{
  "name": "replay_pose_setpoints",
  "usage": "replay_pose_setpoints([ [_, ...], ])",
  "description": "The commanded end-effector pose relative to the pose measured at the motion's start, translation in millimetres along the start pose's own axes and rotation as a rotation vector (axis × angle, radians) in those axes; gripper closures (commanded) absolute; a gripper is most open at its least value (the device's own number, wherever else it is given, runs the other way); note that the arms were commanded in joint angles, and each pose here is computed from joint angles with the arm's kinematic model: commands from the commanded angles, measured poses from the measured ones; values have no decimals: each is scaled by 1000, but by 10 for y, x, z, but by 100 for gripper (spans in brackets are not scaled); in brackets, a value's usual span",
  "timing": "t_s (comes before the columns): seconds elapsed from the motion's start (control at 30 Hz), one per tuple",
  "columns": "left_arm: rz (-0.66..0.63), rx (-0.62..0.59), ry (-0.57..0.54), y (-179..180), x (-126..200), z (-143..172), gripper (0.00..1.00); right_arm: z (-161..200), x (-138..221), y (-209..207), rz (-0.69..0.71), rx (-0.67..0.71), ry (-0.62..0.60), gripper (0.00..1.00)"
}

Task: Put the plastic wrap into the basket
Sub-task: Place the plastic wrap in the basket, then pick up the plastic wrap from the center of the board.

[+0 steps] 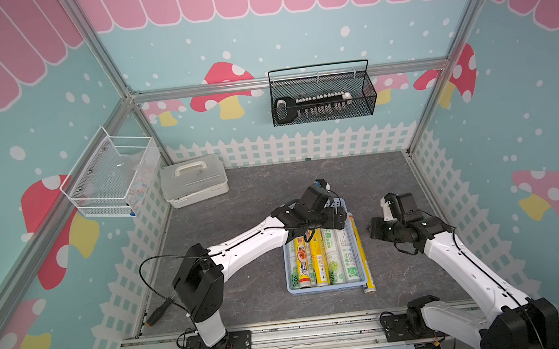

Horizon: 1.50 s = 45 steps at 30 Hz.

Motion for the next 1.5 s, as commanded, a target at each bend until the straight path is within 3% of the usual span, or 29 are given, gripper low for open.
replay_pose_setpoints([
  [0.0,18,-48,47,-90,-55,24,1,43,-80,-24,-18,14,37,46],
  [0.47,3,-61,126,-137,-211,92,1,80,-460,37,-173,63,161,33],
  [0.77,-16,-62,123,-111,-223,93,1,137,-548,-38,-88,57,230,41],
  [1.1,-25,-66,120,-105,-221,91,1,48,-358,-14,-86,54,90,43],
  [1.2,-25,-64,123,-104,-232,94,1,91,-424,-42,-63,39,101,43],
  [1.47,-23,-65,126,-108,-231,93,1,99,-746,22,-196,26,196,46],
])
Point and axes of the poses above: each gripper's point midway between its finger pads, its own x axis back along the fingers, its own y axis along the line the jaws close on, z = x × y, the point moved 10 cm from there along x, back along the fingers, and after that the axes turned 15 degrees about x, right-handed, at the moved point
